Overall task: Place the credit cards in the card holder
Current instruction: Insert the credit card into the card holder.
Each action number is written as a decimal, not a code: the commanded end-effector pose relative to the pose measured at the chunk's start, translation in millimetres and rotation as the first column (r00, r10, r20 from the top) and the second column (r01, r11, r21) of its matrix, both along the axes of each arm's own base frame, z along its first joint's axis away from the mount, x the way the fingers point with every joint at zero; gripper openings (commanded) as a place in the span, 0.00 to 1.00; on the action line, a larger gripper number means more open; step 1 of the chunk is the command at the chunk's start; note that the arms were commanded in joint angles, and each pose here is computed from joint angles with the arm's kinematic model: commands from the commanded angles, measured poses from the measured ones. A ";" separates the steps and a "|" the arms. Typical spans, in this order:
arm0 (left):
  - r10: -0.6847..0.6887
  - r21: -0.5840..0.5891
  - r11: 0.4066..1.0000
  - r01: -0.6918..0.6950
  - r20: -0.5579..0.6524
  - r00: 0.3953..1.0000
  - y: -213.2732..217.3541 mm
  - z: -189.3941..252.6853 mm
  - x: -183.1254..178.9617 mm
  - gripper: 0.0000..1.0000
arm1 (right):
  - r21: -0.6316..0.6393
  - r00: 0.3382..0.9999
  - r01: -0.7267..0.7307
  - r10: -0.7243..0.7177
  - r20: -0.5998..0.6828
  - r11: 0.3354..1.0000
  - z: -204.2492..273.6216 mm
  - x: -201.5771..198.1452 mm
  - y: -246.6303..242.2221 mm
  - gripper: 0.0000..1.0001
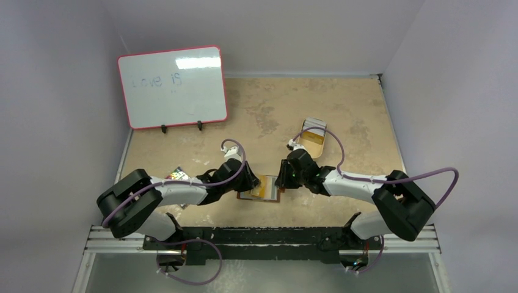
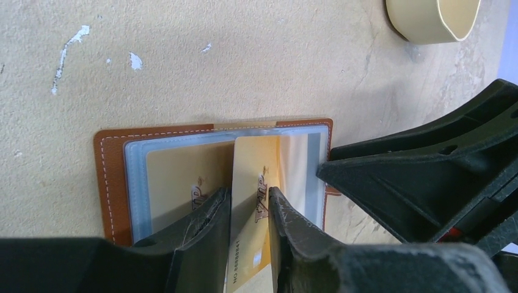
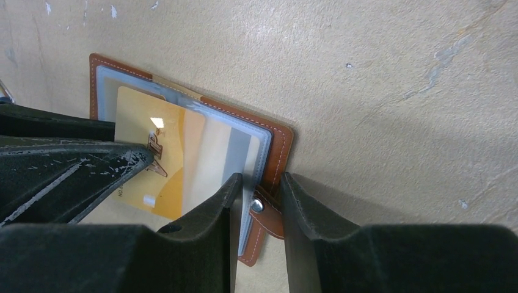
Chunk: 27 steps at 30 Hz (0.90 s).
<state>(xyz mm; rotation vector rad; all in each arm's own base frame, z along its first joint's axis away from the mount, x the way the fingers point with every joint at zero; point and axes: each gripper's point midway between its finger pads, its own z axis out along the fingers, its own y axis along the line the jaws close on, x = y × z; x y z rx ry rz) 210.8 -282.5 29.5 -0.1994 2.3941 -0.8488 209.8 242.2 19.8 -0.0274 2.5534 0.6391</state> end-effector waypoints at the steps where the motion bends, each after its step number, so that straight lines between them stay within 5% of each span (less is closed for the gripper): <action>1: 0.035 0.096 0.995 -0.033 -0.012 0.999 15.4 -8.9 -0.7 0.29 | 0.006 1.000 -0.001 0.001 -0.030 1.000 2.6 -8.3 -1.0 0.33; 14: 0.059 0.177 0.982 -0.063 0.024 0.998 26.1 1.2 3.1 0.35 | 0.030 1.000 0.009 -0.008 -0.029 1.000 18.0 -12.7 -3.0 0.40; 27: 0.075 0.203 0.976 -0.079 0.026 0.997 22.5 -1.8 0.7 0.26 | 0.081 0.998 -0.010 0.015 -0.064 0.997 6.8 -21.9 8.6 0.34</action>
